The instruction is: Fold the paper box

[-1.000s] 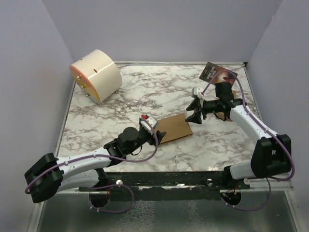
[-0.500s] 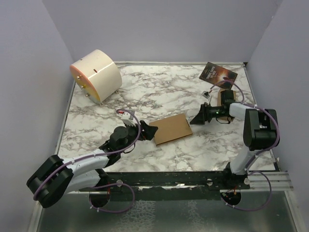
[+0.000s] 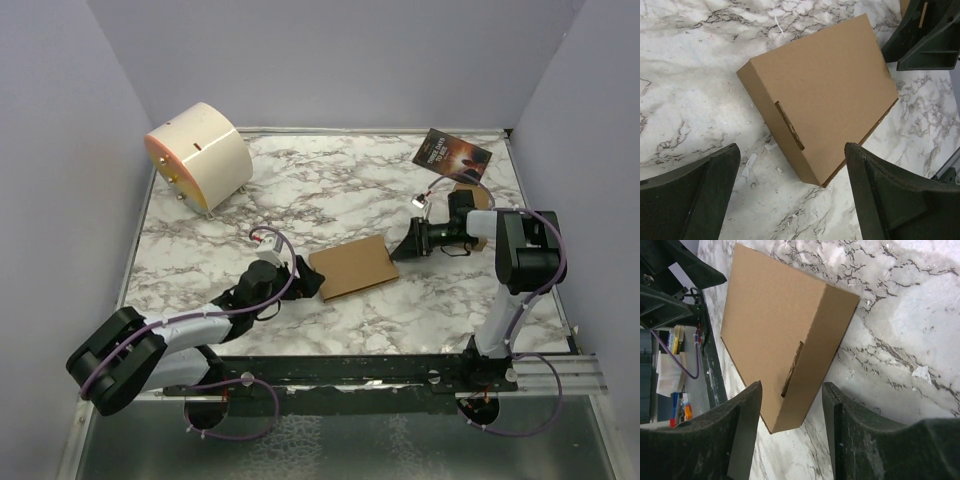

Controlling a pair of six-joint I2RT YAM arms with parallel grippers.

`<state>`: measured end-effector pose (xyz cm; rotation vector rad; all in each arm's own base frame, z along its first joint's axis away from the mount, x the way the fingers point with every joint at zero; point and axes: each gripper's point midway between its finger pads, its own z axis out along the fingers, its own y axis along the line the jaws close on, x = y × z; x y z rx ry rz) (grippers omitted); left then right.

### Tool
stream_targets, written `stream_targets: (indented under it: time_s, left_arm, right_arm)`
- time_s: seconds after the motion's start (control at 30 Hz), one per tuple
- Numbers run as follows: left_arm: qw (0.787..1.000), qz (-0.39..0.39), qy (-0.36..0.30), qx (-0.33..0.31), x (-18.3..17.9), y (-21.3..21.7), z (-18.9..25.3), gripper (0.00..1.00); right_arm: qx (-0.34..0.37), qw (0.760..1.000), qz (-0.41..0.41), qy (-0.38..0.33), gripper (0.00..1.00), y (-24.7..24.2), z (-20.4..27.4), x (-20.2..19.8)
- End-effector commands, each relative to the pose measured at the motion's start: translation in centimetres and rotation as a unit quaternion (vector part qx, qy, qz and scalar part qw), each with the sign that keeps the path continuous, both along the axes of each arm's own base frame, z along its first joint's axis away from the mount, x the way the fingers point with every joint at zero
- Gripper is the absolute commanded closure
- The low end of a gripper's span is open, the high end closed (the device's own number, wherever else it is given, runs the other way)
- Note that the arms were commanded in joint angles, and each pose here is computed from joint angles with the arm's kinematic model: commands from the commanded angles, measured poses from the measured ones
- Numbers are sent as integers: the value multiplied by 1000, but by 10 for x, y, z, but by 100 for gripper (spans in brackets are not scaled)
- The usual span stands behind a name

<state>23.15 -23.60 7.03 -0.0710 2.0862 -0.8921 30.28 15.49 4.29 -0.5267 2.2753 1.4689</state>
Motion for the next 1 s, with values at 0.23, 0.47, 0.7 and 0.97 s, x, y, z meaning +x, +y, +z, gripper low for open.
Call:
stream_targets:
  time_s: [0.23,0.47,0.7,0.97]
  left_arm:
    - [999,-5,31,-20,0,-9,-8,9]
    - [998,2,42,-46,1,-11,-5,7]
    - [995,17,63,-72,2,-11,-8,6]
    - [991,9,81,-103,3,-23,-11,6]
  right_arm:
    - [23,999,18,31,61,13,-3,-3]
    - [14,999,8,48,77,11,-9,-3]
    - [20,997,-10,74,81,3,-17,-4]
    - [18,996,-20,85,82,-3,-24,-3]
